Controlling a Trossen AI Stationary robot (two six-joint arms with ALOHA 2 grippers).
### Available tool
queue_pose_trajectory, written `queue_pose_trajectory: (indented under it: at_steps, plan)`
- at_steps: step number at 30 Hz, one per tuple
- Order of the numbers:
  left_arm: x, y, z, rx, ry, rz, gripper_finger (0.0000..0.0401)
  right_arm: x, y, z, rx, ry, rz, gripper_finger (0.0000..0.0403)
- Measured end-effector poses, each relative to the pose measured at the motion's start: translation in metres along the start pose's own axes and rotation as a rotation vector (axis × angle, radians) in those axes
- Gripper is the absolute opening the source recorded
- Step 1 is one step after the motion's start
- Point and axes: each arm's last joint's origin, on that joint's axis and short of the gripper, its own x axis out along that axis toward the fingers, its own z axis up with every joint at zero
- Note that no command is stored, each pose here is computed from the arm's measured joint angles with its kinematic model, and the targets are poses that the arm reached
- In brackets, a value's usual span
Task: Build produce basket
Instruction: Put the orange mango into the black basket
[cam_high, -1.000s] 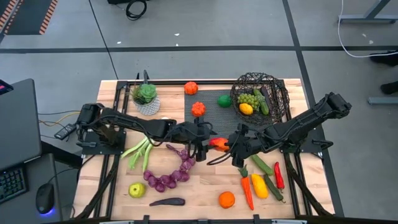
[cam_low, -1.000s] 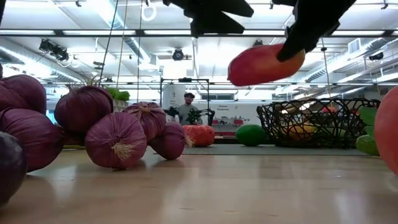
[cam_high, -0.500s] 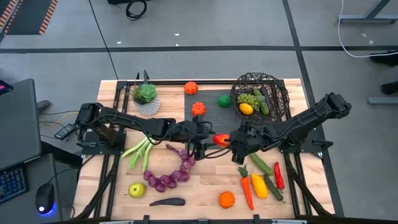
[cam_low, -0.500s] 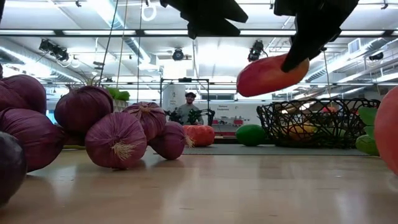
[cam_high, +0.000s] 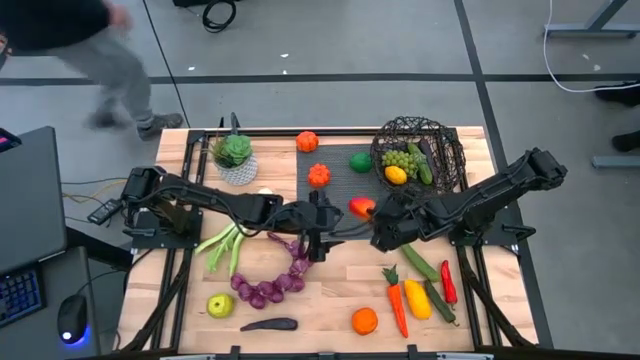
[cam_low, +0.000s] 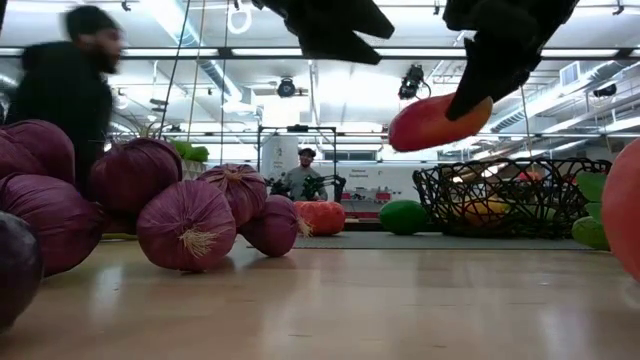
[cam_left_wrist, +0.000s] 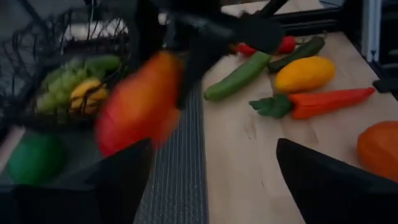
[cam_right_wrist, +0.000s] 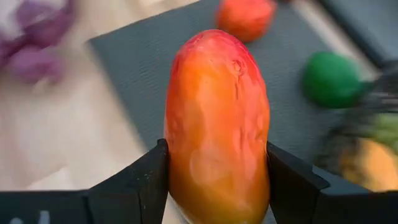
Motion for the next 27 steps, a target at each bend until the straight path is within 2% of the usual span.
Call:
queue_pose_trajectory:
  at_steps: [5,9,19,27]
  plan:
    - [0.0,0.0,-0.007,-0.135,0.066,0.007,0.0352,-0.005,-0.018,0.005,0.099,-0.109,-0.172,0.0225]
    - [0.0,0.002,-0.011,-0.156,0.112,0.017,0.0352,-0.006,-0.037,0.004,0.158,-0.132,-0.313,0.0225]
    - [0.004,0.03,-0.015,-0.263,0.137,0.137,0.0352,-0.003,-0.076,-0.007,0.163,0.053,-0.59,0.0225]
    - [0.006,0.07,-0.026,-0.303,0.216,0.263,0.0352,0.009,-0.093,-0.021,0.11,0.133,-0.7,0.0225]
